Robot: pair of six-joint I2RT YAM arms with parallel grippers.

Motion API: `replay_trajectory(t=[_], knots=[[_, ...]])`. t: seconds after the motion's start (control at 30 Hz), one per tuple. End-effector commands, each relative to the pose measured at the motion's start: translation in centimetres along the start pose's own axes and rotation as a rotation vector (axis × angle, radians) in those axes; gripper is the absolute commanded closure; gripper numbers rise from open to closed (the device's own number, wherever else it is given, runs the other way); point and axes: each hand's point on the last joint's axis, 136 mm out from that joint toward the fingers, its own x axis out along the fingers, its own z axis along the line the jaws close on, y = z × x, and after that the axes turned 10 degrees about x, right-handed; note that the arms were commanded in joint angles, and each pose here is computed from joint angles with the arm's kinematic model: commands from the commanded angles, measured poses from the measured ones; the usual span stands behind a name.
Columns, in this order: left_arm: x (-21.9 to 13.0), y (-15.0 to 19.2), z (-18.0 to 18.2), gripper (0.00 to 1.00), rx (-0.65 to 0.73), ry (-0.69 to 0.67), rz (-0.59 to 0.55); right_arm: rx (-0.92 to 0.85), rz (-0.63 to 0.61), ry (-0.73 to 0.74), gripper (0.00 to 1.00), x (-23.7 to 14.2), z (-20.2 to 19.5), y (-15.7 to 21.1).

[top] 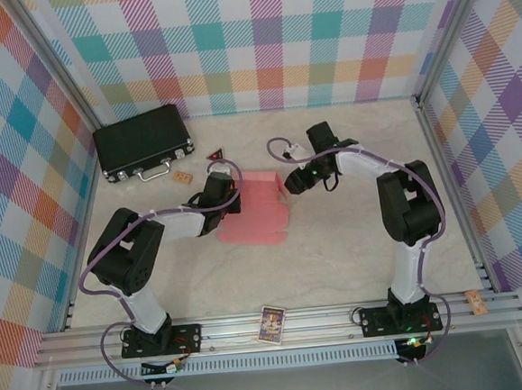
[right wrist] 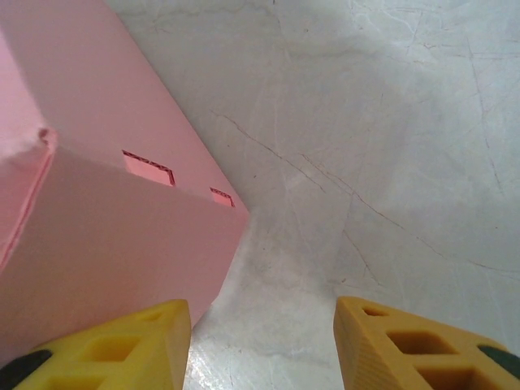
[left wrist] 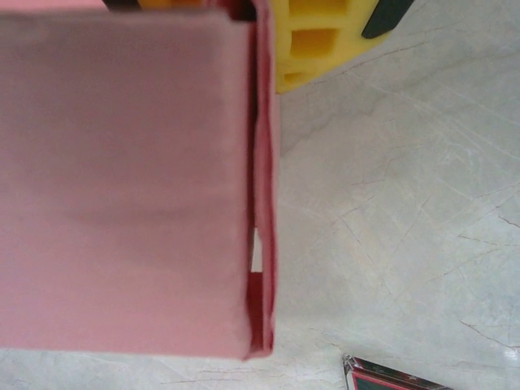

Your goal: Fold the paper box

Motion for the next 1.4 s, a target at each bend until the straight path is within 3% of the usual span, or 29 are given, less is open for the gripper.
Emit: replay_trajectory(t=[0.0,0.27,0.47,0.8,1.37], knots=[[0.4,0.7,-0.4,0.98,-0.007,-0.009,0.017,-0.017,0.023,0.022,0.5,-0.3,0.0,-0.5],[0.4,0.5,-0.7,0.98,-0.018,0.008,0.018,0.043,0.118,0.028,0.46,-0.3,-0.1,1.7],[0.4,0.3,-1.0,0.98,-0.03,0.022,0.018,0.113,0.156,0.124,0.44,0.0,-2.0,3.1],[0.4,0.5,-1.0,0.98,-0.032,0.02,0.025,0.228,0.071,0.118,0.45,-1.2,-3.2,2.4],[0.7,0.6,-1.2,0.98,-0.032,0.028,0.034,0.199,-0.02,-0.204,0.49,-2.6,1.7,-0.4]])
